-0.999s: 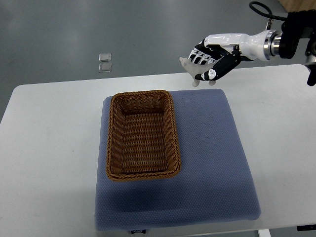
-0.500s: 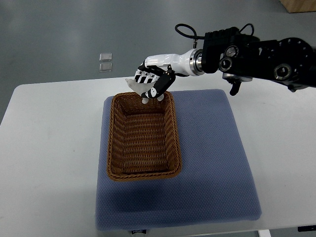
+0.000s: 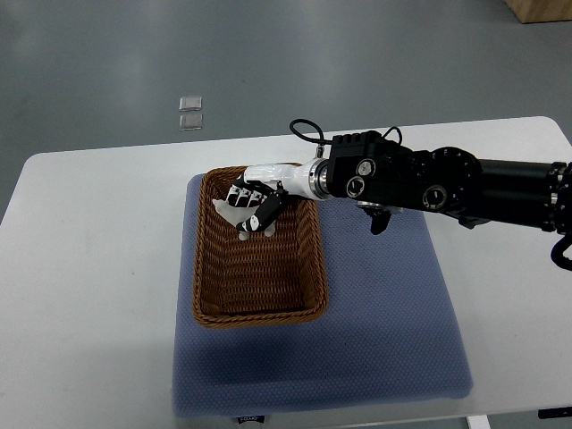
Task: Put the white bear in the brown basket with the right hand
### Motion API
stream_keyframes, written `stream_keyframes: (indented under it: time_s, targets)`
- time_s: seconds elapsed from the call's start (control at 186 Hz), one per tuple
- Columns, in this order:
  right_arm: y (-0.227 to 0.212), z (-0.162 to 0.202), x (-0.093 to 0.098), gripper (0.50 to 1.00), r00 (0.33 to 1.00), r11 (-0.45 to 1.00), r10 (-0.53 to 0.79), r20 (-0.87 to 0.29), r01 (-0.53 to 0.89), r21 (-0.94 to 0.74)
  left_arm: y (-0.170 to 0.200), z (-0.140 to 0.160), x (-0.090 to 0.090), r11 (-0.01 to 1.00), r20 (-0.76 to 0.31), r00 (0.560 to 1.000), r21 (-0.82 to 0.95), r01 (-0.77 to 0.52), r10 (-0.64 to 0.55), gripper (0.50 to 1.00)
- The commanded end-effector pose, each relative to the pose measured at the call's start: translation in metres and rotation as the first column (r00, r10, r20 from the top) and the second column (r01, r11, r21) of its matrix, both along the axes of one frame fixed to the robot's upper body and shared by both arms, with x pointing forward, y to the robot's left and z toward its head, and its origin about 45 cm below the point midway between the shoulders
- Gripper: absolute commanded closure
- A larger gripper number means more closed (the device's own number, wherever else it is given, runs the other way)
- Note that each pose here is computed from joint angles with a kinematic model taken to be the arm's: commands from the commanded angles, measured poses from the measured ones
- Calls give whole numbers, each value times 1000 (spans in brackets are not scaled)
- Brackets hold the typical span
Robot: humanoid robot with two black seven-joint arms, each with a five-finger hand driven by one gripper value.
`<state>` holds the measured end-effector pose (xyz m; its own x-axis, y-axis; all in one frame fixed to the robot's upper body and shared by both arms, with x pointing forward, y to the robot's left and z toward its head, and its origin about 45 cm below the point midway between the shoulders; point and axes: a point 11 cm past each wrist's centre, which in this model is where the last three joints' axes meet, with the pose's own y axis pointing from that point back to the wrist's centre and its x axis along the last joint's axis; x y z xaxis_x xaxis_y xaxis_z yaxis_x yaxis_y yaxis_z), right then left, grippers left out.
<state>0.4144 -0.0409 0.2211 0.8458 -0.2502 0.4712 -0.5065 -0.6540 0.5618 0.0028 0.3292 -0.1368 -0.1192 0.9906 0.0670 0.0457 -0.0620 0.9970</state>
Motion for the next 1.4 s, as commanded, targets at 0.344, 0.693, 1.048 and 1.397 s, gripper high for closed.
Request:
stream_keyframes:
  time_s: [0.344,0.693,1.048,1.397]
  targets:
    - [4,-31,-9,1000,1000,1000,-22,8,22,-20,0,0,0,1000,0,1000,0,1,-1,500]
    - [3,-33,-9,752,1000,999,-30,7,30,-11,1,0,0,1000,-1,1000,3,0,0,500]
    - [-13,-12,10,640,996,998,-70,48,71,-2,2,0,0,1000,-1,1000,6,0,0,500]
    - [-71,69,63,638,948,930,-305,93,276,241,1,0,0,1000,-1,1000,3,0,0,500]
